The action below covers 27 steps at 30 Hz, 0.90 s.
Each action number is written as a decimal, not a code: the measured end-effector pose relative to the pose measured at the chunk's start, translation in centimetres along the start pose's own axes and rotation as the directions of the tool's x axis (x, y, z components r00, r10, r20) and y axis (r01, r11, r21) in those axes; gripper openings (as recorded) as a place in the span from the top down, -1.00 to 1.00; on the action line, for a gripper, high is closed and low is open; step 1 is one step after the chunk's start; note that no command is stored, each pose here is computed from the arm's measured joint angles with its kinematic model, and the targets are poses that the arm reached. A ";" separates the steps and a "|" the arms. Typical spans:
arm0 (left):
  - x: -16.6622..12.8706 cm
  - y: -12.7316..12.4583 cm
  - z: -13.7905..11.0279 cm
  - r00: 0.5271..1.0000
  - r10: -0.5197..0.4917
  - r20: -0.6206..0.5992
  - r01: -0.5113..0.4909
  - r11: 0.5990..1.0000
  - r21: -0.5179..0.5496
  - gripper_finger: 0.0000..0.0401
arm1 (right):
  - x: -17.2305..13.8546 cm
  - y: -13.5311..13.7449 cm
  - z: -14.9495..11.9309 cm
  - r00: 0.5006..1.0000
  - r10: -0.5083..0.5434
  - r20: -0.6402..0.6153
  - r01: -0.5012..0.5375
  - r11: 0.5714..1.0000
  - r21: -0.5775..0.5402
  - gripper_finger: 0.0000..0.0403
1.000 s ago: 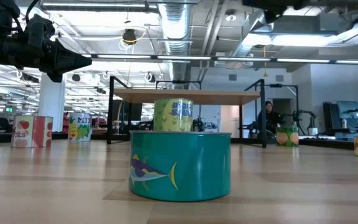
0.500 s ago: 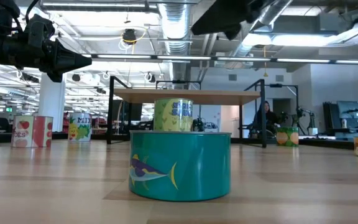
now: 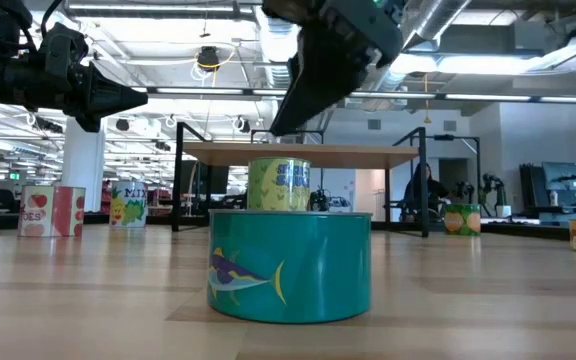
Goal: Pick and place cans onto a shelf
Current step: Put the green can on the shelf
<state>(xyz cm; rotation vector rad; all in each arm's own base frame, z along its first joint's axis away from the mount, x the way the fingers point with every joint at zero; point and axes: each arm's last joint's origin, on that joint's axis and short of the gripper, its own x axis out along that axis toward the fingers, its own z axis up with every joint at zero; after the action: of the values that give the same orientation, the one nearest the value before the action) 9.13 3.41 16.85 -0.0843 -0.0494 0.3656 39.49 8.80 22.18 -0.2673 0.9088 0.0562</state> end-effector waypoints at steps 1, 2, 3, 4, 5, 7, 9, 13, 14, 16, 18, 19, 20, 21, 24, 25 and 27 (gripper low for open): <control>0.0 0.0 0.0 1.000 0.001 -0.001 -0.001 1.000 0.000 1.00 | 0.4 -0.1 0.0 1.000 -0.001 -0.028 0.001 1.000 -0.010 0.20; 0.0 0.0 0.0 1.000 0.000 0.000 0.000 1.000 0.000 1.00 | 0.8 -0.2 0.0 0.999 -0.003 -0.043 0.002 1.000 -0.016 0.21; 0.0 0.0 0.0 1.000 0.000 0.000 0.000 1.000 0.000 1.00 | 1.3 -0.4 0.0 0.998 -0.005 -0.059 0.004 1.000 -0.018 0.21; 0.0 0.0 0.0 1.000 0.001 -0.001 -0.001 1.000 0.000 1.00 | 1.8 -0.6 -0.2 0.996 -0.006 -0.091 0.004 1.000 -0.019 0.23; 0.0 0.0 0.0 1.000 0.000 -0.001 0.000 1.000 0.000 1.00 | 2.2 -0.8 -0.4 0.992 -0.002 -0.123 0.000 1.000 -0.020 0.25; 0.0 0.0 0.0 1.000 0.001 -0.002 -0.001 1.000 0.000 1.00 | 2.8 -1.1 -0.4 0.989 0.023 -0.149 -0.025 1.000 -0.013 0.30; 0.0 0.0 0.0 1.000 0.000 -0.002 0.000 1.000 0.000 1.00 | 3.0 -1.6 -0.4 0.983 0.048 -0.176 -0.048 0.999 0.001 0.36; 0.0 0.0 0.0 1.000 0.000 -0.003 0.000 1.000 0.000 1.00 | 2.9 -2.4 -0.6 0.978 0.055 -0.202 -0.049 0.998 0.036 0.52; 0.0 0.0 0.0 1.000 0.001 -0.003 -0.001 1.000 0.000 1.00 | 3.0 -2.5 -0.6 0.978 0.055 -0.201 -0.047 0.998 0.044 0.57; 0.0 0.0 0.0 1.000 0.000 -0.003 0.000 1.000 0.000 1.00 | 2.7 -2.9 -0.6 0.979 0.052 -0.196 -0.043 0.998 0.052 0.67; 0.0 0.0 0.0 1.000 0.001 -0.003 -0.001 1.000 0.000 1.00 | 2.5 -3.3 -0.6 0.979 0.048 -0.197 -0.036 0.997 0.065 0.79; 0.0 0.0 0.0 1.000 0.001 -0.003 -0.001 1.000 0.000 1.00 | 2.4 -3.6 -0.6 0.981 0.046 -0.186 -0.032 0.996 0.078 0.85; 0.0 0.0 0.0 1.000 0.001 -0.003 -0.001 1.000 0.000 1.00 | 2.1 -3.9 -0.4 0.984 0.041 -0.172 -0.025 0.995 0.096 0.91; 0.0 0.0 0.0 1.000 0.000 -0.003 0.000 1.000 0.000 1.00 | 1.7 -4.3 -0.3 0.985 0.039 -0.167 -0.020 0.993 0.117 0.94; 0.0 0.0 0.0 1.000 0.000 -0.003 0.000 1.000 0.000 1.00 | 0.2 -5.6 1.0 0.991 0.052 -0.123 -0.030 0.984 0.173 0.92; 0.0 0.0 0.0 1.000 0.001 -0.002 -0.001 1.000 0.000 1.00 | -0.5 -6.2 1.6 0.992 0.054 -0.113 -0.032 0.983 0.181 0.90; 0.0 0.0 0.0 1.000 0.000 -0.004 0.000 1.000 0.000 1.00 | -2.1 -7.3 3.0 0.996 0.045 -0.076 -0.030 0.981 0.193 0.87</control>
<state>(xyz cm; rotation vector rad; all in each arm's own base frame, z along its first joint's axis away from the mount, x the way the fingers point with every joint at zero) 9.16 3.42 16.81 -0.0851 -0.0451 0.3658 41.75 2.62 27.09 -0.0730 0.9920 -0.0076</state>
